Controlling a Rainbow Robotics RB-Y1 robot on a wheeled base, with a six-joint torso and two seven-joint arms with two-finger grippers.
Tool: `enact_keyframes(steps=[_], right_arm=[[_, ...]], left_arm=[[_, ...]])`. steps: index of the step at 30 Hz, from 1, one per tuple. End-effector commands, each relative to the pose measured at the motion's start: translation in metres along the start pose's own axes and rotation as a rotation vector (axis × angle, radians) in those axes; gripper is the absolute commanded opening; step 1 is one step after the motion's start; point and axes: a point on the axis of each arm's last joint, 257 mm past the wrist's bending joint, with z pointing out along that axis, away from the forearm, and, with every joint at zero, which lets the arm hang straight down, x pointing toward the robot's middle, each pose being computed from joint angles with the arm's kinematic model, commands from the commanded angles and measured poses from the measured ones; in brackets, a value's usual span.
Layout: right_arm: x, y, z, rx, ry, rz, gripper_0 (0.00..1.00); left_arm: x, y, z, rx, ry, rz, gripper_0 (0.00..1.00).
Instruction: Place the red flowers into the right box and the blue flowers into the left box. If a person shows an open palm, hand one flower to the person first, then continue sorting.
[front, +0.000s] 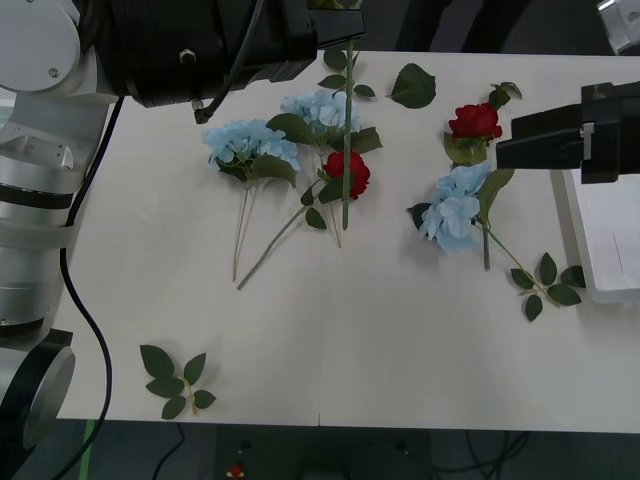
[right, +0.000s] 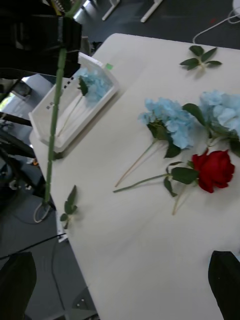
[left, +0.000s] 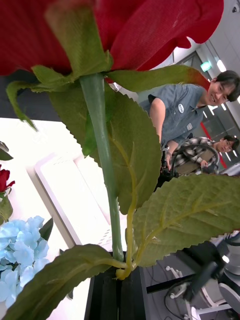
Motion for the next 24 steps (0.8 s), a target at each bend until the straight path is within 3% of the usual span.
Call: enact_keyframes(steps=[1,11,22,23,24], right_arm=[[0.003,0.035,0.031,-0.128,-0.007,-0.023,1.00],[-0.022,0.077,0.087,-0.284,-0.141,0.049,1.00],[-0.042,0.093,0.115,-0.350,-0.191,0.039,1.00],[-0.042,0.093,0.116,-0.346,-0.191,0.034,0.99],[-0.042,0.092,0.118,-0.339,-0.193,0.026,0.89]], left_arm=[[-0.007,0.003,-0.010,-0.014,-0.018,0.095,0.00],[-0.007,0.003,-0.010,-0.014,-0.018,0.095,0.00],[-0.007,0.003,-0.010,-0.014,-0.018,0.095,0.00],[-0.007,0.003,-0.010,-0.014,-0.018,0.095,0.00],[-0.007,0.003,-0.010,-0.014,-0.018,0.095,0.00]])
